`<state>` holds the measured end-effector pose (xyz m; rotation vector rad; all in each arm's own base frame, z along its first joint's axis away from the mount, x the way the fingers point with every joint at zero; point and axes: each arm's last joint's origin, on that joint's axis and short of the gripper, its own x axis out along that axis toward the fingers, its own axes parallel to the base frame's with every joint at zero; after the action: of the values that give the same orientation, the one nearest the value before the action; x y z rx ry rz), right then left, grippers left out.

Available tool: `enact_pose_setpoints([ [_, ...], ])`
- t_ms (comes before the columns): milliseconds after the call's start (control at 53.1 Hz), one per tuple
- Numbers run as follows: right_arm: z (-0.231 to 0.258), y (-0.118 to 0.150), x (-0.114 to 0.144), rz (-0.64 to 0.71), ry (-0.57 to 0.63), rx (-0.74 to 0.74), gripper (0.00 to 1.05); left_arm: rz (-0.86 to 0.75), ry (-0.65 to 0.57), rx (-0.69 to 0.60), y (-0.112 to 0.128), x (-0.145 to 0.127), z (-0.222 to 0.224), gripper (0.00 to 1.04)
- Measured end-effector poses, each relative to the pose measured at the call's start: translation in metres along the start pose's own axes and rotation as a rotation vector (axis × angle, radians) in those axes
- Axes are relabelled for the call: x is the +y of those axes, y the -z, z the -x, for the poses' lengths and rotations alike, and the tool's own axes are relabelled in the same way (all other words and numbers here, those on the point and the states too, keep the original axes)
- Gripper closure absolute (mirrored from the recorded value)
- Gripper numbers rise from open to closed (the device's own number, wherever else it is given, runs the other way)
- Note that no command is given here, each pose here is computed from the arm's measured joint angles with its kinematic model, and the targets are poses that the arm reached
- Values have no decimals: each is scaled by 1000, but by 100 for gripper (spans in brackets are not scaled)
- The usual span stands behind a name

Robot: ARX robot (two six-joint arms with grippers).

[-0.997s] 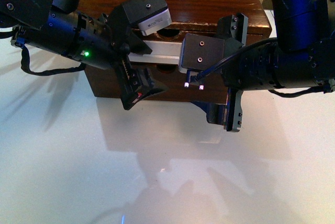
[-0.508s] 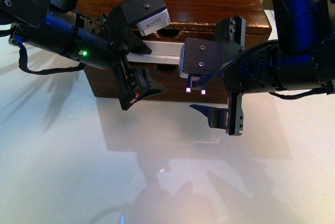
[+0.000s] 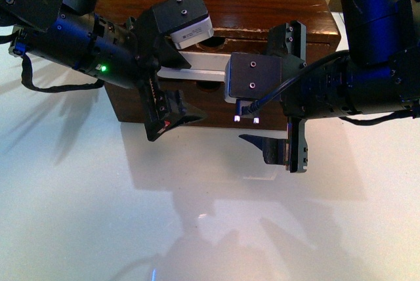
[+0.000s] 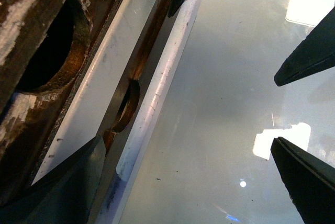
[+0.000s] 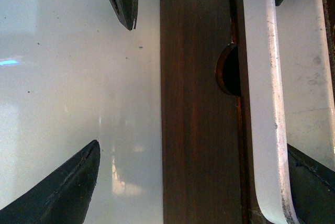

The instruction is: Open drawer

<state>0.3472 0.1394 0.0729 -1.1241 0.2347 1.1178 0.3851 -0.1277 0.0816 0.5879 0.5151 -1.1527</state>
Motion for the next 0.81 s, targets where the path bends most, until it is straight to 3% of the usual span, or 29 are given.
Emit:
enact_pose_setpoints([
  [809,8,-11,23,29,-50,-8,9,-10,50,-10,9,-17,13,8],
])
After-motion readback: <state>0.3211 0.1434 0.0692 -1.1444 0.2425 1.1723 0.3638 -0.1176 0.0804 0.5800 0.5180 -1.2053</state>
